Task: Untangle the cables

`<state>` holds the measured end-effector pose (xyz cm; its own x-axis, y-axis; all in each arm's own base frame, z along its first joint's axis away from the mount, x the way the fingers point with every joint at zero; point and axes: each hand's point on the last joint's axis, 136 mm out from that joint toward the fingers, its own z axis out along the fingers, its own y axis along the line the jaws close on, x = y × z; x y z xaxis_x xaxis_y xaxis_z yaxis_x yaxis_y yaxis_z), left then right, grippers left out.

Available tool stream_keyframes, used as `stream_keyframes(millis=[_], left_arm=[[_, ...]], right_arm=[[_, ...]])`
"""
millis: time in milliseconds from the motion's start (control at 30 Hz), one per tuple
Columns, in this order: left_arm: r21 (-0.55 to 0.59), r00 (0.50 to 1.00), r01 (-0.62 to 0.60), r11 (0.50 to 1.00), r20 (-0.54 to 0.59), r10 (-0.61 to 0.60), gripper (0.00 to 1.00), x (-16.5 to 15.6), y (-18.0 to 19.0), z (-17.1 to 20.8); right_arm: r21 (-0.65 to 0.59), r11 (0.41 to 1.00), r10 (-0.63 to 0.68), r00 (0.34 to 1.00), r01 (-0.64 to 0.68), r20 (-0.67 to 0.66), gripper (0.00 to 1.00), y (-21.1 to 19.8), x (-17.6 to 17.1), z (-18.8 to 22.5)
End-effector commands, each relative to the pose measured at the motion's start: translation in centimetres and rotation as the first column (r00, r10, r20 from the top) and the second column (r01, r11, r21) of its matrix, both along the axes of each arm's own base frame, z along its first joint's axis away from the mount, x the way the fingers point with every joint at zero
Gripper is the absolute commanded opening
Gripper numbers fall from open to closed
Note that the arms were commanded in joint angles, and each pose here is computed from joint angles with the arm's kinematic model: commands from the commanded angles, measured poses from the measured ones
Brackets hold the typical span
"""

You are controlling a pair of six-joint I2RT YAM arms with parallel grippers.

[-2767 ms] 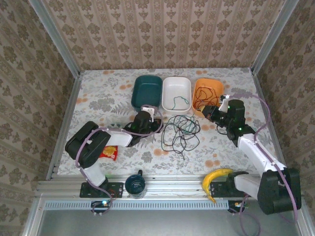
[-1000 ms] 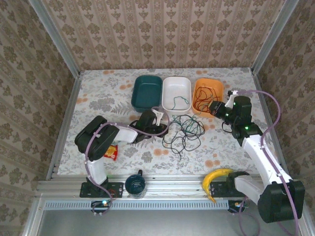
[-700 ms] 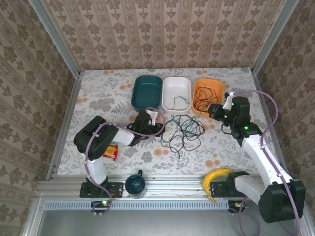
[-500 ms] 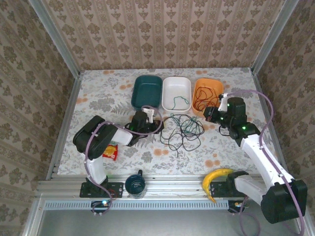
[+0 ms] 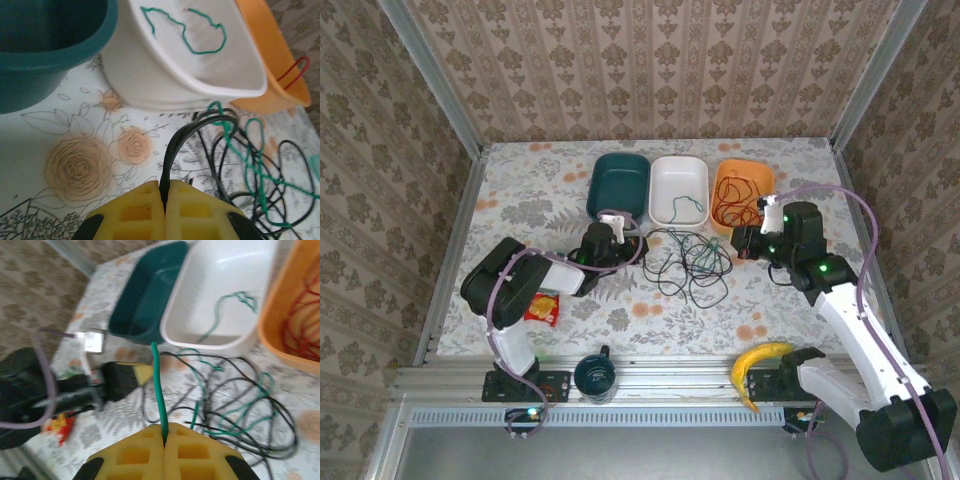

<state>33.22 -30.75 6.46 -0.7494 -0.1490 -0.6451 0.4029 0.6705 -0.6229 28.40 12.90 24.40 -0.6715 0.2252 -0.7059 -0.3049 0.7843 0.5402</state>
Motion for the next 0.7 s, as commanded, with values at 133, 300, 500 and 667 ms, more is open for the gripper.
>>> stream_keyframes(millis=[133, 300, 500, 667], left_arm=[[0.156, 1.0, 0.016, 0.988, 0.008, -0.017, 0.0, -0.2, 0.2, -1.1], [0.143, 0.999, 0.045, 0.989, 0.02, -0.048, 0.0, -0.8, -0.5, -1.0], [0.045, 0.99, 0.121, 0.992, 0.07, -0.124, 0.0, -1.8, -2.0, 0.9], [0.003, 0.976, 0.2, 0.98, 0.091, -0.199, 0.0, -2.8, -3.4, 2.1]], right_arm=[[0.209, 0.926, 0.295, 0.948, -0.314, 0.116, 0.03, 4.4, -2.3, 7.4], [0.235, 0.912, 0.316, 0.942, -0.335, 0.114, 0.04, 4.9, -1.5, 8.2], [0.219, 0.922, 0.326, 0.945, -0.32, 0.013, 0.05, 5.8, -0.2, 4.4], [0.206, 0.926, 0.331, 0.942, -0.316, -0.046, 0.05, 7.0, 0.9, 1.3]])
